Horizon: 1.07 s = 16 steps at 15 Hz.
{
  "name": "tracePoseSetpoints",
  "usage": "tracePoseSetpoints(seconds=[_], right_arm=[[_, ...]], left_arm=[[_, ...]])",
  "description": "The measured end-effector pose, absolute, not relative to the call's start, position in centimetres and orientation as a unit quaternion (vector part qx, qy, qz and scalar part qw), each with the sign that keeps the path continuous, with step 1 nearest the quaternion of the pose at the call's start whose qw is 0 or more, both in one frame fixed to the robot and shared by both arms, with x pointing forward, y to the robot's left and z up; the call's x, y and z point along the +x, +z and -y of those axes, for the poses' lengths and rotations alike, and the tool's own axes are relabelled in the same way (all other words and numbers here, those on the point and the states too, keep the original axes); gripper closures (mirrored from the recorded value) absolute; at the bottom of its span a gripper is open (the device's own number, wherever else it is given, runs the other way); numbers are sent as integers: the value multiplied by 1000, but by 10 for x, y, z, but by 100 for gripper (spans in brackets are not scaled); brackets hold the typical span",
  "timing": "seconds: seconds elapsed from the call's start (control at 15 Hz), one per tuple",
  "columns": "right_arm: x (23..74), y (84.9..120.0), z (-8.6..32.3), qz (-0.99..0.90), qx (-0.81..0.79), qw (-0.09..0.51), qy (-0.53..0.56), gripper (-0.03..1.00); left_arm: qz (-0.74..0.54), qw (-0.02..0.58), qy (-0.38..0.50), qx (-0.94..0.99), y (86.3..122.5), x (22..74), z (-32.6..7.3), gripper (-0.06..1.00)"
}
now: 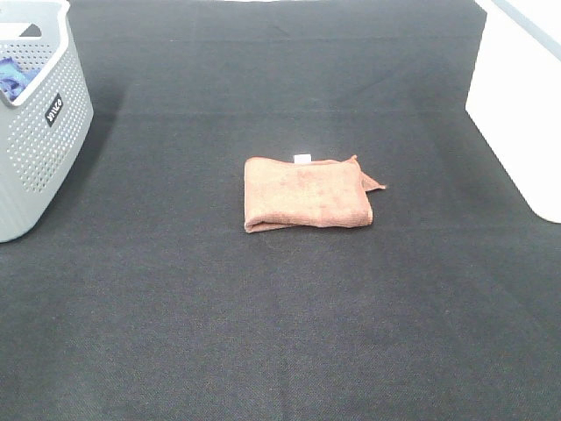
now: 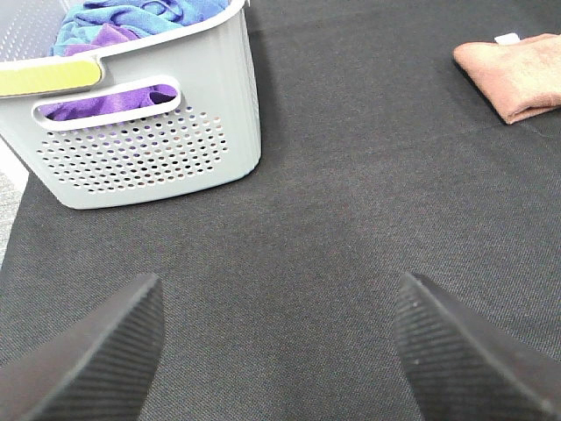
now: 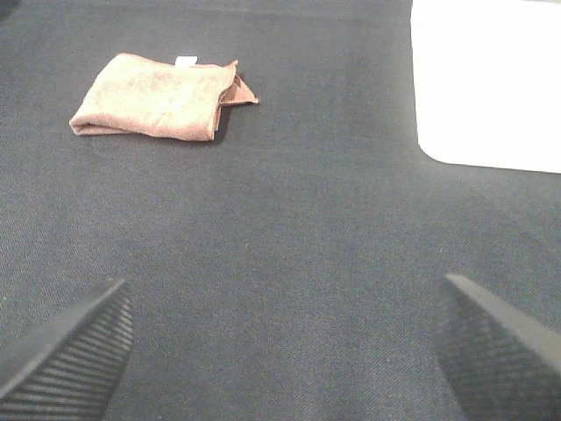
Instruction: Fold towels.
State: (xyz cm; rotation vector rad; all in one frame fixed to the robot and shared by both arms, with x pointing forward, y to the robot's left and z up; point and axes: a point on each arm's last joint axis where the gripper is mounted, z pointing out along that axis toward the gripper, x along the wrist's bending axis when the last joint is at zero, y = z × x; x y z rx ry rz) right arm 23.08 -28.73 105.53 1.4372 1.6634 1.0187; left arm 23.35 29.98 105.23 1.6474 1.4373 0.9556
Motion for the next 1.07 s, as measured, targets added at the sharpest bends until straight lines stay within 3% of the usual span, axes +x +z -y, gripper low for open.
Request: tracePoseSetpoints(seconds=[1.07], right_arm=[[231, 1055, 287, -643, 555, 352, 394, 10]], left_arm=[[-560, 369, 373, 642, 1052, 234, -300, 24]])
